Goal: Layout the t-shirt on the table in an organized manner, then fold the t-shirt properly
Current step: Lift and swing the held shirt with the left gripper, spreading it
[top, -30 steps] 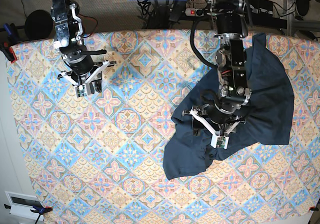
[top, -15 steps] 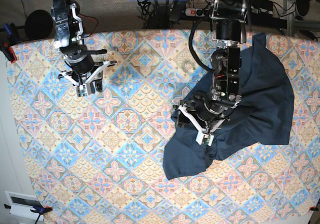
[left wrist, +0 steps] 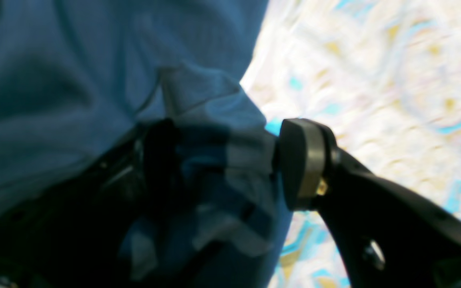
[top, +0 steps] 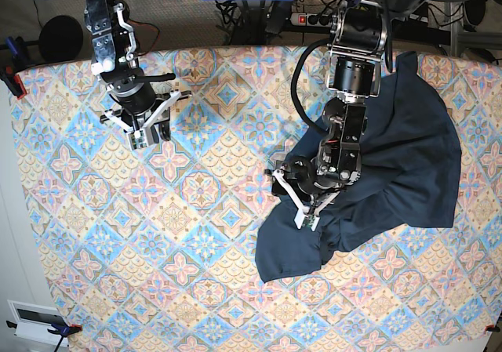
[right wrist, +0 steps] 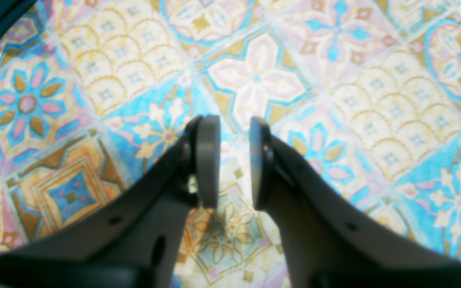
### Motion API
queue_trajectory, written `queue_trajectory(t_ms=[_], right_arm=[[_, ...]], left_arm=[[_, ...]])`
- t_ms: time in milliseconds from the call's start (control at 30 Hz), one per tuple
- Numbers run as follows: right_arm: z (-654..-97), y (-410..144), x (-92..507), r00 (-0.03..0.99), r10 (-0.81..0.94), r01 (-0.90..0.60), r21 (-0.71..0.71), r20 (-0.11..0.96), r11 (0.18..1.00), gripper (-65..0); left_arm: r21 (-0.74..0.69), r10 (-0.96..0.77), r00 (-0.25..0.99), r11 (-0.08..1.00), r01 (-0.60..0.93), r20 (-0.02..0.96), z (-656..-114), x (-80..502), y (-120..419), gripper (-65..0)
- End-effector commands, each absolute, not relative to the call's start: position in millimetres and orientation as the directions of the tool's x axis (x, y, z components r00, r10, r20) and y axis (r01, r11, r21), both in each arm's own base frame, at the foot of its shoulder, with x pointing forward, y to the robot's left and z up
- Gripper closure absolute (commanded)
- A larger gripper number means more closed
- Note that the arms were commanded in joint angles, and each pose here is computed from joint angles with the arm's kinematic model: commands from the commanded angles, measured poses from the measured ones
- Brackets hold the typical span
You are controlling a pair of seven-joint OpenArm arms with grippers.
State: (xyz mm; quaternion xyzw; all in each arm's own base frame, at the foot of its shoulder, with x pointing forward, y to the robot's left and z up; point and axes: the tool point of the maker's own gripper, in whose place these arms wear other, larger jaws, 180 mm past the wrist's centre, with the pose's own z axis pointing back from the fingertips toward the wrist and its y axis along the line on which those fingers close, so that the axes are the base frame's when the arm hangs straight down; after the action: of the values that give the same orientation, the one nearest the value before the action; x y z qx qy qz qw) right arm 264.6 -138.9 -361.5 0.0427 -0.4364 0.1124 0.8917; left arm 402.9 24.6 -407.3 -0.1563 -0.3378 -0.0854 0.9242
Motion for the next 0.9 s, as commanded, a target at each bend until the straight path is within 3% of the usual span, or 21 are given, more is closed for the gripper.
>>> queue_trajectory(t_ms=[0, 133, 200, 300, 333, 500, 700, 867], right_arm=[[-349, -139, 272, 0.554, 0.163, -0.242, -0.03, 0.817, 0.97, -12.7], [-349, -139, 272, 0.554, 0.163, -0.242, -0.03, 0.817, 0.97, -12.7], [-349, -139, 272, 0.554, 0.163, -0.242, -0.03, 0.817, 0.97, -12.7], [-349, -137, 271, 0.555, 0.165, -0.247, -0.027, 0.816, 0.969, -12.7], [-350, -136, 271, 0.555, 0.165, -0.248, -0.027, 0.816, 0.968, -12.7], [-349, -138, 271, 0.554, 0.166, -0.246, -0.029, 0.816, 0.969, -12.7], [-347, -142, 273, 0.548, 0.163, -0.236, -0.036, 0.821, 0.971, -12.5], [-334, -187, 283, 0.531, 0.135, -0.122, -0.082, 0.836, 0.989, -12.5]], left_arm=[[-0.213, -0.064, 0.756, 0.941, 0.264, 0.652, -405, 410, 26, -40.0], [-0.173, -0.109, 0.78, 0.948, 0.269, 0.616, -422, 403, 31, -32.9], [-0.154, -0.138, 0.775, 0.944, 0.291, 0.617, -422, 401, 28, -23.5], [-0.129, -0.192, 0.753, 0.93, 0.345, 0.629, -421, 400, 19, -3.4], [-0.117, -0.221, 0.732, 0.917, 0.381, 0.645, -416, 400, 13, 0.0], [-0.092, -0.295, 0.649, 0.865, 0.493, 0.702, -390, 401, -12, 0.0], [-0.182, -0.252, 0.578, 0.788, 0.588, 0.776, -340, 396, -63, 0.0], [-0.183, -0.242, 0.472, 0.703, 0.688, 0.848, -283, 385, -100, 0.0]])
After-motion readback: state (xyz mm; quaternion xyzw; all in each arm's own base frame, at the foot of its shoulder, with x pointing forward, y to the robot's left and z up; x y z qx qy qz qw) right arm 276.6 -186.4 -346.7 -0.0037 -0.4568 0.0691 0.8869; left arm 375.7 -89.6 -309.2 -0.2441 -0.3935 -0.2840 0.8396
